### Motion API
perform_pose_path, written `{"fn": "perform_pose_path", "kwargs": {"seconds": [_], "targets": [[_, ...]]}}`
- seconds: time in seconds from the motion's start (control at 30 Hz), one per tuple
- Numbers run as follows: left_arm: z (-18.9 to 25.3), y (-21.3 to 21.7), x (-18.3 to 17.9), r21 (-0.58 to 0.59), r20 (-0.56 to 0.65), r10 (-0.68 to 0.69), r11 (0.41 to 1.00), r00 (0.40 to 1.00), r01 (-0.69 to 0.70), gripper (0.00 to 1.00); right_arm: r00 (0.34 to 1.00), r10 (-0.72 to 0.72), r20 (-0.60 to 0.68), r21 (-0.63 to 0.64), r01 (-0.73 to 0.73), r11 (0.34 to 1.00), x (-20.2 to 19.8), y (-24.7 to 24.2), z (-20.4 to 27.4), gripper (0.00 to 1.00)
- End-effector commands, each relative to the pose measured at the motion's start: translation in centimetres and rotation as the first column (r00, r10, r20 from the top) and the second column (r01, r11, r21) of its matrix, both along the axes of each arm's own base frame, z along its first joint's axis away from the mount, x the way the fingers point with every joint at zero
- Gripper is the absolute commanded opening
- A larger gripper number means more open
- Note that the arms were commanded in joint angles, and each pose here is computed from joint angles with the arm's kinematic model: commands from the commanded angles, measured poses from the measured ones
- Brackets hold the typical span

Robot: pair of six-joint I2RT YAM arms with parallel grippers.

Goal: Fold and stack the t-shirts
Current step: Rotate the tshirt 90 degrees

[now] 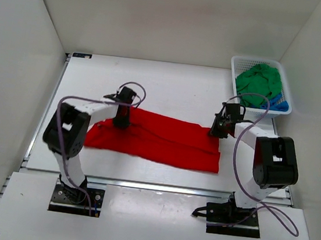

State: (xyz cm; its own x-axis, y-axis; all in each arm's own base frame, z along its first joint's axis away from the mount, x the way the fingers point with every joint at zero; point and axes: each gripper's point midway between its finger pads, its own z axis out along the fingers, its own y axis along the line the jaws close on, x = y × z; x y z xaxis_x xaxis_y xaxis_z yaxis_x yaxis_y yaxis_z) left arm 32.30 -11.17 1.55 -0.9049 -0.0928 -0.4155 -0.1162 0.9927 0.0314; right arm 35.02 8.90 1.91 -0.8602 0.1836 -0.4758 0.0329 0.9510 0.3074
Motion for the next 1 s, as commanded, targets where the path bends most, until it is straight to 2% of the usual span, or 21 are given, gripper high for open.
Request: {"fn": "perform_pose_path", "kwargs": {"seconds": [0.0, 0.17, 0.2, 0.23, 0.3, 0.33, 0.37, 0.43, 0.5, 0.7, 0.87, 0.97], "targets": [[0.8, -0.2, 5.8, 0.02, 0.065, -0.008, 1.0, 0.998, 0.007, 0.32, 0.983, -0.05, -0.179, -0.035, 0.045, 0.998, -5.6, 0.4, -2.9, 0.0], [1.7, -3.4, 15.3, 0.055, 0.065, -0.084, 0.995, 0.994, 0.081, 0.32, 0.972, -0.081, -0.222, 0.048, 0.094, 0.994, -11.1, 5.3, -3.1, 0.0], [2.9, -4.7, 18.5, 0.036, 0.119, -0.101, 0.995, 0.988, 0.097, 0.31, 0.97, -0.1, -0.22, 0.071, 0.118, 0.991, -12.1, 5.9, -3.1, 0.0], [3.4, -5.3, 18.7, 0.027, 0.099, -0.116, 0.993, 0.988, 0.114, 0.31, 0.974, -0.075, -0.213, 0.096, 0.097, 0.991, -13.0, 7.2, -2.6, 0.01], [4.5, -7.6, 23.0, -0.002, 0.155, -0.15, 0.988, 0.976, 0.153, 0.29, 0.972, -0.066, -0.227, 0.137, 0.099, 0.986, -15.0, 8.9, -2.7, 0.0], [1.5, -8.2, 22.4, -0.012, 0.075, -0.168, 0.985, 0.983, 0.17, 0.28, 0.973, -0.036, -0.228, 0.16, 0.074, 0.984, -16.0, 9.8, -2.6, 0.0], [4.5, -9.1, 24.0, -0.029, 0.154, -0.17, 0.984, 0.973, 0.176, 0.28, 0.976, 0.0, -0.219, 0.201, 0.045, 0.979, -16.6, 11.2, -2.2, 0.0], [4.7, -10.2, 24.3, -0.065, 0.177, -0.184, 0.978, 0.967, 0.198, 0.26, 0.975, 0.03, -0.218, 0.226, 0.02, 0.974, -17.8, 12.3, -2.3, 0.0], [2.3, -10.6, 22.9, -0.062, 0.135, -0.207, 0.974, 0.969, 0.216, 0.26, 0.973, 0.042, -0.228, 0.259, 0.019, 0.966, -18.3, 13.2, -2.3, 0.0], [2.0, -11.3, 24.0, -0.087, 0.153, -0.202, 0.972, 0.967, 0.217, 0.27, 0.978, 0.075, -0.195, 0.357, 0.0, 0.934, -19.2, 15.5, -1.5, 0.0], [3.6, -10.6, 24.5, -0.099, 0.176, -0.19, 0.973, 0.966, 0.21, 0.3, 0.974, 0.172, -0.148, 0.361, -0.108, 0.926, -19.3, 17.9, -0.4, 0.0], [8.0, -9.8, 23.8, -0.102, 0.213, -0.194, 0.97, 0.958, 0.219, 0.36, 0.971, 0.226, -0.079, 0.368, -0.182, 0.912, -18.5, 19.1, 1.4, 0.01]]}}
